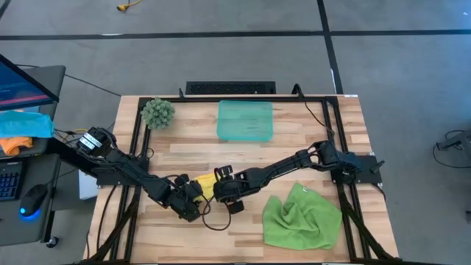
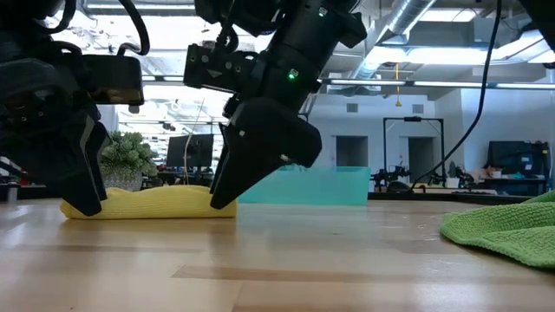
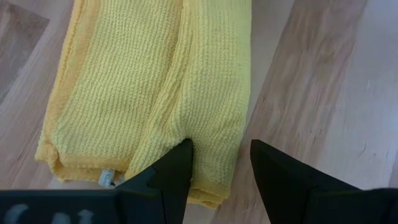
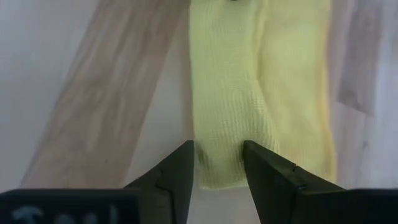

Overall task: Roll microfiber towels into tight, uniform cylinder then place into a basket
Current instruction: Roll the yellow microfiber cloth

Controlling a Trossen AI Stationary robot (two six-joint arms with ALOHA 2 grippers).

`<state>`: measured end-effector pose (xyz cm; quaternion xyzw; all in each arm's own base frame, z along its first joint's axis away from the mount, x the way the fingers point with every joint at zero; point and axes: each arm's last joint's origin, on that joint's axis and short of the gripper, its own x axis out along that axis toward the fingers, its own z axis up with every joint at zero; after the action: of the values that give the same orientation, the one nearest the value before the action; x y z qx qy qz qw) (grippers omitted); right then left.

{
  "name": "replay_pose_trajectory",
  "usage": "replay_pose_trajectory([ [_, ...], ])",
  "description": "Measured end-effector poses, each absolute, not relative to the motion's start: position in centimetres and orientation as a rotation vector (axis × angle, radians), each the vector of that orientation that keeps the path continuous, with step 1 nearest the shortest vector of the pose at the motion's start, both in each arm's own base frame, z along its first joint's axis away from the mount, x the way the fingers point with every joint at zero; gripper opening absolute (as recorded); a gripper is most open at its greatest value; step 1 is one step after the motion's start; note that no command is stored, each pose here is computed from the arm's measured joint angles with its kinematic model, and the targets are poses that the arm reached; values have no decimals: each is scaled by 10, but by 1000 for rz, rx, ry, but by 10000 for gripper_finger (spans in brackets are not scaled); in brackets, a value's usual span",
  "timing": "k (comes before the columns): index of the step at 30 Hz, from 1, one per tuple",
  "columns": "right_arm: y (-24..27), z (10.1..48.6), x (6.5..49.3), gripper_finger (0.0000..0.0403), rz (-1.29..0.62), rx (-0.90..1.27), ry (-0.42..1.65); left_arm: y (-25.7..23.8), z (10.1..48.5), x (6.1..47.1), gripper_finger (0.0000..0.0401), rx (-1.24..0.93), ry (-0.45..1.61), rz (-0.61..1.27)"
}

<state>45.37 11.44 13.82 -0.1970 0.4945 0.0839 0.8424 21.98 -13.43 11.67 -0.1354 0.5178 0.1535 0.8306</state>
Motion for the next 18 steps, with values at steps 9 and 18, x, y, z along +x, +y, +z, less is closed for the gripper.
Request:
replay_pose_trajectory([
  [9, 117, 112, 457, 141, 181, -388, 1085, -138, 120, 216, 162, -222, 1083, 292],
  [18, 118, 112, 458, 40, 149, -341, 1083, -148, 120, 207, 162, -89, 1060, 243],
])
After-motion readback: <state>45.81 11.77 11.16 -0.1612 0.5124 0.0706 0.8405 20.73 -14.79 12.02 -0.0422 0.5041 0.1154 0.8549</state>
